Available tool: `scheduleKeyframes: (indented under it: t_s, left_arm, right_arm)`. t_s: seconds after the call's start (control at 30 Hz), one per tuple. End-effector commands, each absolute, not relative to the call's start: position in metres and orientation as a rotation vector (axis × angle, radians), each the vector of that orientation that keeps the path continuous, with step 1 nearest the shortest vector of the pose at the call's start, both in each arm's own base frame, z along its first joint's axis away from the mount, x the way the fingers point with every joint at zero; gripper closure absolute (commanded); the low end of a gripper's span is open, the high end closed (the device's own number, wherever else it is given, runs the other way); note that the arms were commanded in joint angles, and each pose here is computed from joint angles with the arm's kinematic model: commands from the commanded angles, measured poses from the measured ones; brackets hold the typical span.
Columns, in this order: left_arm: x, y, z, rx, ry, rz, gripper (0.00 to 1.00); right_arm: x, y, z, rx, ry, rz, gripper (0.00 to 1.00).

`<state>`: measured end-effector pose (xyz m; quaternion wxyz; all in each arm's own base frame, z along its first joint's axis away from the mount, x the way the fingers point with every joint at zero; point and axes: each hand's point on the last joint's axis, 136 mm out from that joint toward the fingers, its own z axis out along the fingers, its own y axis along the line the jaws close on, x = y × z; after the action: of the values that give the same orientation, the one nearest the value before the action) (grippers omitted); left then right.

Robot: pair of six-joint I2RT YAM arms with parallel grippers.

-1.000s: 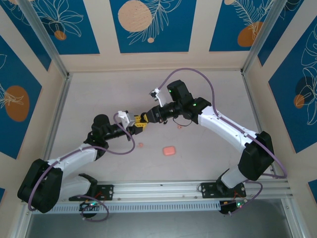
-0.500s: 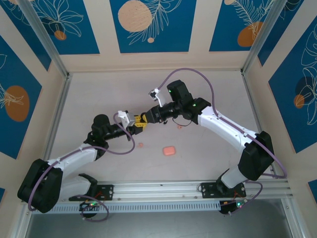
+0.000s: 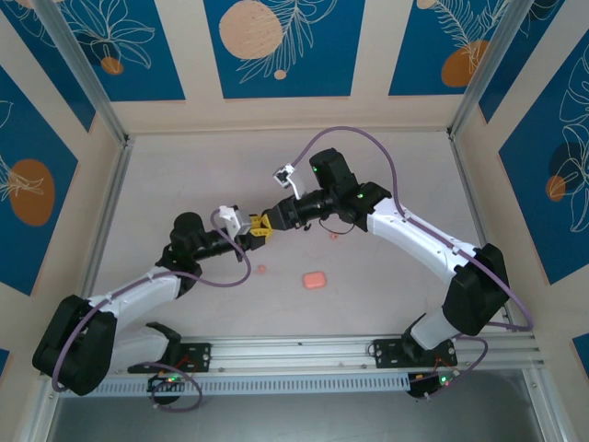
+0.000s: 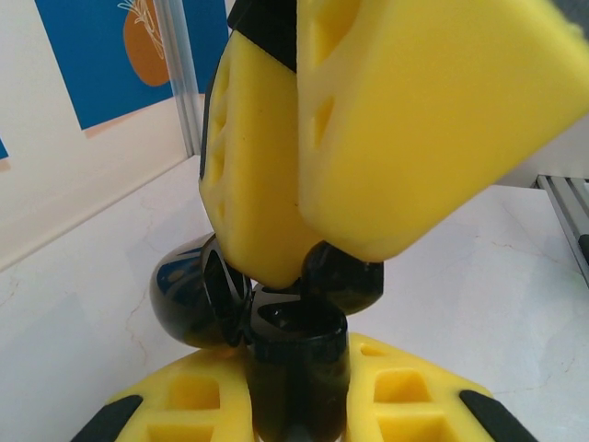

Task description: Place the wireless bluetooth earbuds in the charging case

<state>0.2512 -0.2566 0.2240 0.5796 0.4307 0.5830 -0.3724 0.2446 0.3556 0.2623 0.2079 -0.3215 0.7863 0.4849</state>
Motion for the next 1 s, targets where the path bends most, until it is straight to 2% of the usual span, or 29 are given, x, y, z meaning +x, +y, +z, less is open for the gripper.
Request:
scheduleKeyframes:
  t_s: [0.0,0.7,0.97]
  left_arm:
    - [0.242,-0.264,0.246,1.051,1.259,-0.892,0.97]
    - [0.242,-0.265,0.245,1.036,1.259,-0.915,0.97]
    - [0.243,-0.265,0.246,1.027,1.255,-0.919,0.97]
  right_arm:
    - [0.231,0.361,0.267,-0.946,2.149,1.389,0.63]
    - [0.236,0.352,0.305,-0.885,2.004,1.379,0.52]
    - [0.232,0.342,0.308,-0.848,2.012,1.372,0.53]
